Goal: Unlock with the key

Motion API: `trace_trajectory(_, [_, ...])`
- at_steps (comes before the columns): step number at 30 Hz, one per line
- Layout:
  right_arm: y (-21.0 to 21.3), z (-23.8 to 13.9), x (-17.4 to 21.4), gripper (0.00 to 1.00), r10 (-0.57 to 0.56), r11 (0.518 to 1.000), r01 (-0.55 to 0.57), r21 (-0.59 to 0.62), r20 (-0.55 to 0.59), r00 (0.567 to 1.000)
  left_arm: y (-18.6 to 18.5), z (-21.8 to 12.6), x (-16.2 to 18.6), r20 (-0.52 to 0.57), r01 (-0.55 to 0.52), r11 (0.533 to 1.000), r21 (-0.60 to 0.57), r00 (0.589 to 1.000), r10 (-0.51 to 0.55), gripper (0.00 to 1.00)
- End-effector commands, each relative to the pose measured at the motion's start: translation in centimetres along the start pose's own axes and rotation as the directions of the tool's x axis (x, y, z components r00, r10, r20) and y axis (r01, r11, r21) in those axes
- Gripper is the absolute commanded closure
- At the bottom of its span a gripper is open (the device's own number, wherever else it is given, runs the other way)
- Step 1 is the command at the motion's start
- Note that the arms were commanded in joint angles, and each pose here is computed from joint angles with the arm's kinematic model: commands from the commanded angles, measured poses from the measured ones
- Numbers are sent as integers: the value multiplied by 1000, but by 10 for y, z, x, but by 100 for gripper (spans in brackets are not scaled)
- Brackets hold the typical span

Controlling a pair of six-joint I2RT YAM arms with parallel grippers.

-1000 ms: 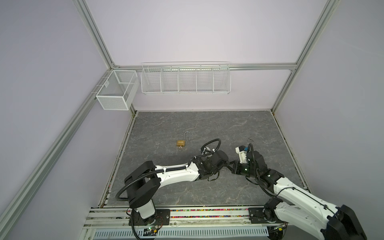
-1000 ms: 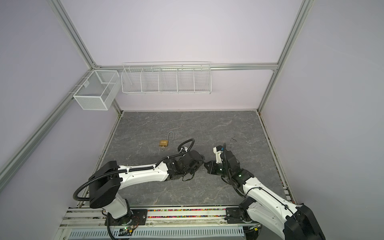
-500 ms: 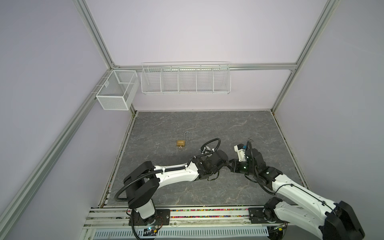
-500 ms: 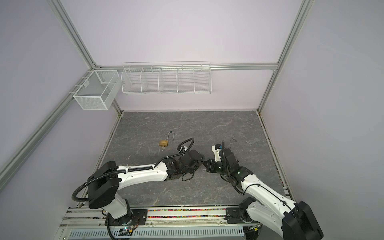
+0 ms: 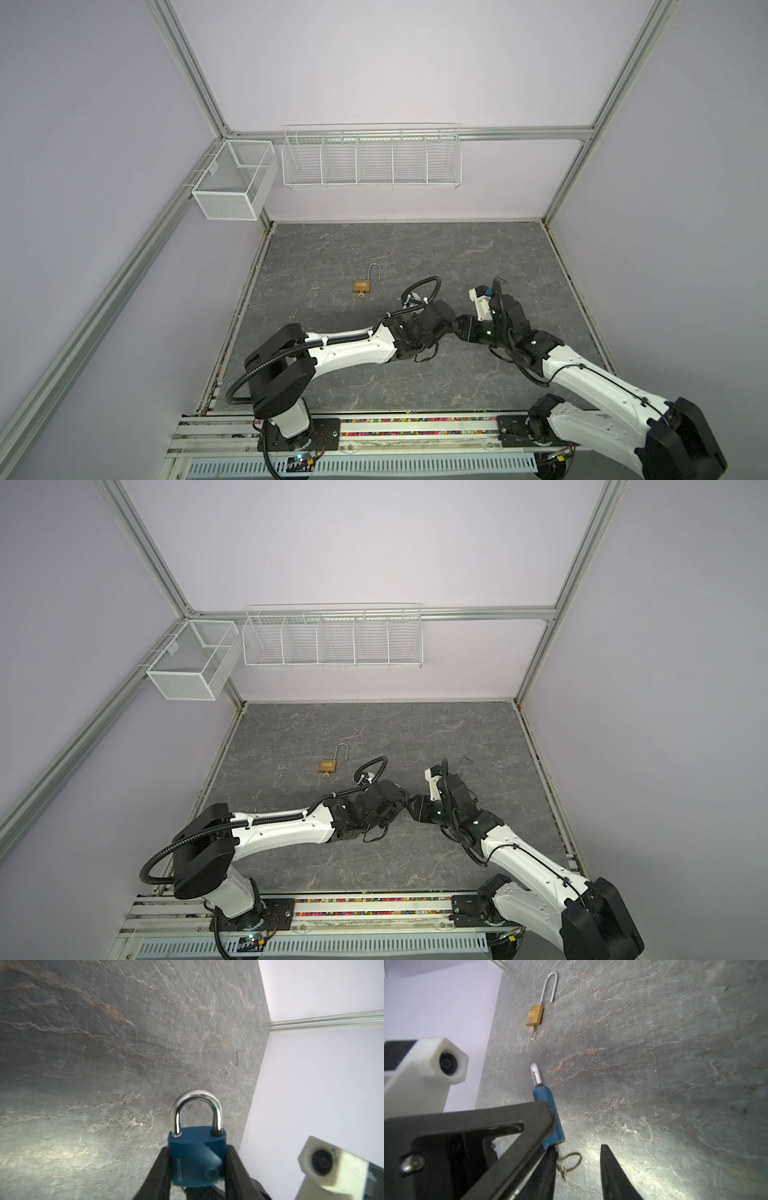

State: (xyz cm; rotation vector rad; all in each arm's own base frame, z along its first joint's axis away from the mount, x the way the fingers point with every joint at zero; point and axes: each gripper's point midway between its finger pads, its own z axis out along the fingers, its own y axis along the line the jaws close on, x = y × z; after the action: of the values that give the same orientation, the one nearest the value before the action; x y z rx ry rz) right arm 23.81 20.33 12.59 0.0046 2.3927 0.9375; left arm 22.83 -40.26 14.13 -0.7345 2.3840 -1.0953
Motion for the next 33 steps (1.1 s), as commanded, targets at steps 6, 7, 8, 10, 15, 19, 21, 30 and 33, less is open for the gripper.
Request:
trace_trajectory(6, [-1,-27,-5,40,-25,1000,24,10,81,996,-6,-13,-14,2,22,999,25,1000,-22,100])
trace_trajectory(7, [-1,-30,-4,40,-26,1000,25,9,83,996,-5,-13,-14,1,22,999,23,1000,-22,100])
trace_trajectory(8, [-2,-33,-2,39,-31,1000,30,11,84,996,-5,-13,-15,2,25,999,24,1000,-25,100])
trace_trajectory(10, [-5,-38,1,40,-34,999,33,17,91,995,-6,-13,-15,2,27,999,29,1000,-27,100])
trace_trajectory(15, [3,-36,3,60,-78,996,82,-39,95,992,-13,-14,-13,-14,39,997,66,999,-38,100])
trace_trajectory(19, [15,-27,1,65,-110,988,120,-102,91,990,-19,-13,-7,-42,47,994,94,998,-43,100])
trace_trajectory(21, [20,-26,-2,67,-115,983,129,-132,106,988,-20,-13,-7,-48,53,993,104,998,-48,100])
trace_trajectory(30, [25,-25,-9,71,-132,980,148,-131,119,984,-20,-11,-2,-71,74,989,129,995,-65,100])
trace_trajectory(33, [23,-21,-5,77,-131,981,142,-129,92,987,-22,-12,-2,-70,77,987,137,995,-68,100])
